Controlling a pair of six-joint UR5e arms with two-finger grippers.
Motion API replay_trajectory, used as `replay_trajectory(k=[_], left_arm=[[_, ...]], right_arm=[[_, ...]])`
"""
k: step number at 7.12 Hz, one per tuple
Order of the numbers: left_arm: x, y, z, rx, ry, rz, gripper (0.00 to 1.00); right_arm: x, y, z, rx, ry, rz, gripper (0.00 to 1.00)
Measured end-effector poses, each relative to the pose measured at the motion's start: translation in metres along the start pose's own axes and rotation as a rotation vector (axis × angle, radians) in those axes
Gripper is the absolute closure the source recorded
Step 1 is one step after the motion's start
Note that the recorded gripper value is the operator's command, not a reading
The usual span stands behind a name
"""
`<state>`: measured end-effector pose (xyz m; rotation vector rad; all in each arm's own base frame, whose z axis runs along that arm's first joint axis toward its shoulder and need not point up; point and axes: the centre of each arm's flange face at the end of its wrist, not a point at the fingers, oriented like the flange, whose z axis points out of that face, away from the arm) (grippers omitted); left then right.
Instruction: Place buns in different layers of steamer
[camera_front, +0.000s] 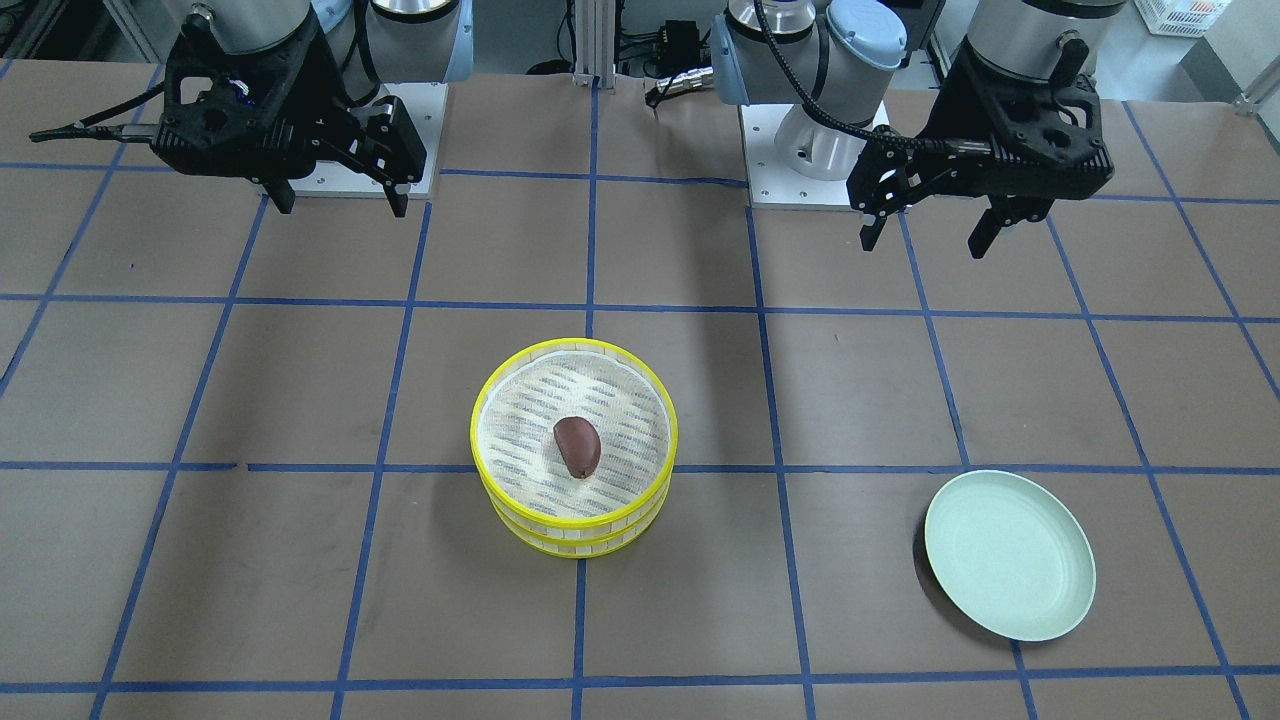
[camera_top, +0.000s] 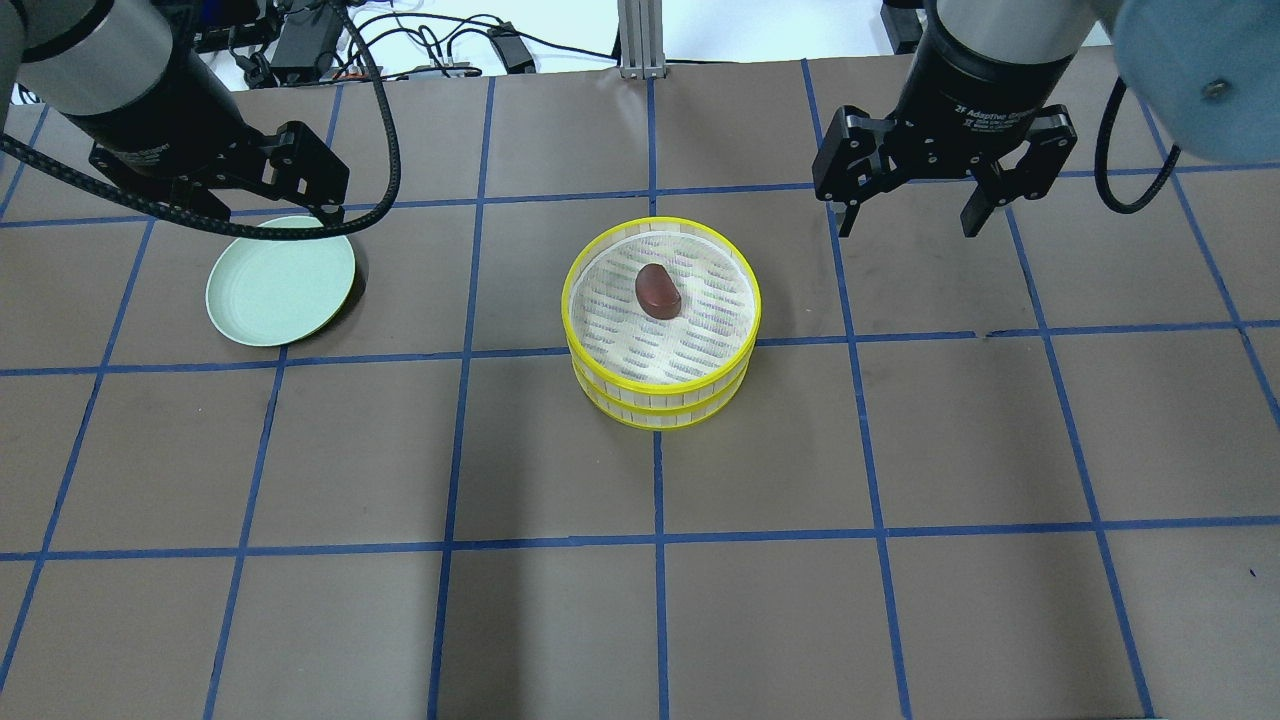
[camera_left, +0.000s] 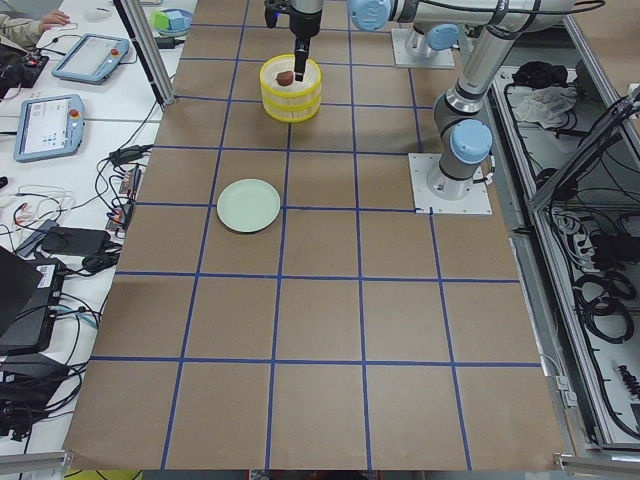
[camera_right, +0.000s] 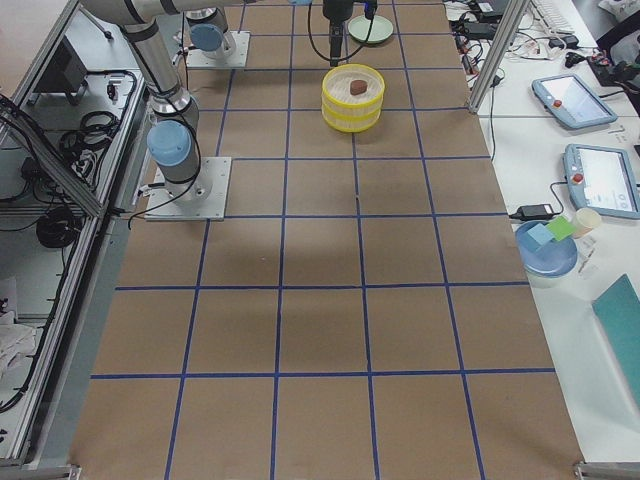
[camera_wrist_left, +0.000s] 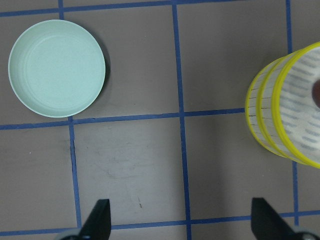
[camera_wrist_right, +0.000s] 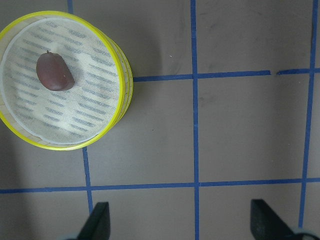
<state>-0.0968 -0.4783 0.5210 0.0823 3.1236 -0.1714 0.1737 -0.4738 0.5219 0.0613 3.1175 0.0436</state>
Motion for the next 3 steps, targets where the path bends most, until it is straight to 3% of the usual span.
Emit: replay_trajectory(k=[3], left_arm=[[-0.0017, 0.0024, 0.0008, -0.015, -0.025, 0.002, 0.0]], right_arm=[[-0.0001, 0.0001, 0.0002, -0.001, -0.001, 0.0, 0.0]])
